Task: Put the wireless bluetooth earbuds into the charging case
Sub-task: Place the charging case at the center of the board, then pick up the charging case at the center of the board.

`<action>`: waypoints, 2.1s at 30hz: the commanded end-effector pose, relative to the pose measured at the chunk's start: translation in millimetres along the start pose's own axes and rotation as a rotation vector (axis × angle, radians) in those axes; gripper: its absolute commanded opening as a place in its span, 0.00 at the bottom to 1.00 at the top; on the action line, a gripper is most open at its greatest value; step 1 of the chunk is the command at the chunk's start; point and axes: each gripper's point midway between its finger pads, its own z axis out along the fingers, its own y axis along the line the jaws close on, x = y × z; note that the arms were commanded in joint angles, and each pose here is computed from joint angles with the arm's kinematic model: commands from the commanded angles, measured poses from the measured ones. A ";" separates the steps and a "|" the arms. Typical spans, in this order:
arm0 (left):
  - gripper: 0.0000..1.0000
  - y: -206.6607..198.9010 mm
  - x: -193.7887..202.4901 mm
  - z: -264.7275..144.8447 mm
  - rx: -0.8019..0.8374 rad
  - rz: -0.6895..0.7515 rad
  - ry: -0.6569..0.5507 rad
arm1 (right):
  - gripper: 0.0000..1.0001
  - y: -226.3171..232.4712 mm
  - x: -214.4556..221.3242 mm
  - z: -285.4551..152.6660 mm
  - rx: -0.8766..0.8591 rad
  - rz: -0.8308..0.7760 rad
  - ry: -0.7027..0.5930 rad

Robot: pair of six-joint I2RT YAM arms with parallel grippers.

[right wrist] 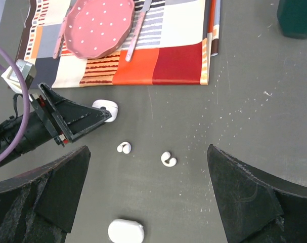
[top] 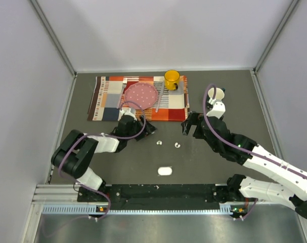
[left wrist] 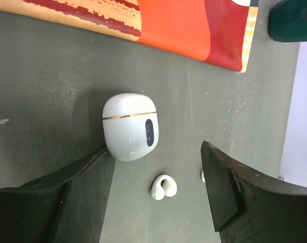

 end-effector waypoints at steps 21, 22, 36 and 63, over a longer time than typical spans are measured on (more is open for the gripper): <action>0.79 11.6 -53.5 -115.0 -0.210 0.322 -0.276 | 0.99 58.5 95.7 -33.2 -0.724 -0.594 0.087; 0.79 0.3 -62.3 -128.3 -0.172 0.347 -0.332 | 0.99 61.8 101.5 -37.1 -0.762 -0.611 0.064; 0.98 -23.0 -78.9 -200.1 0.009 0.457 -0.626 | 0.98 50.5 200.7 -23.4 -0.994 -0.892 0.009; 0.99 -9.7 -78.6 -190.4 -0.072 0.524 -0.583 | 0.68 79.1 264.3 -18.5 -1.291 -1.063 0.105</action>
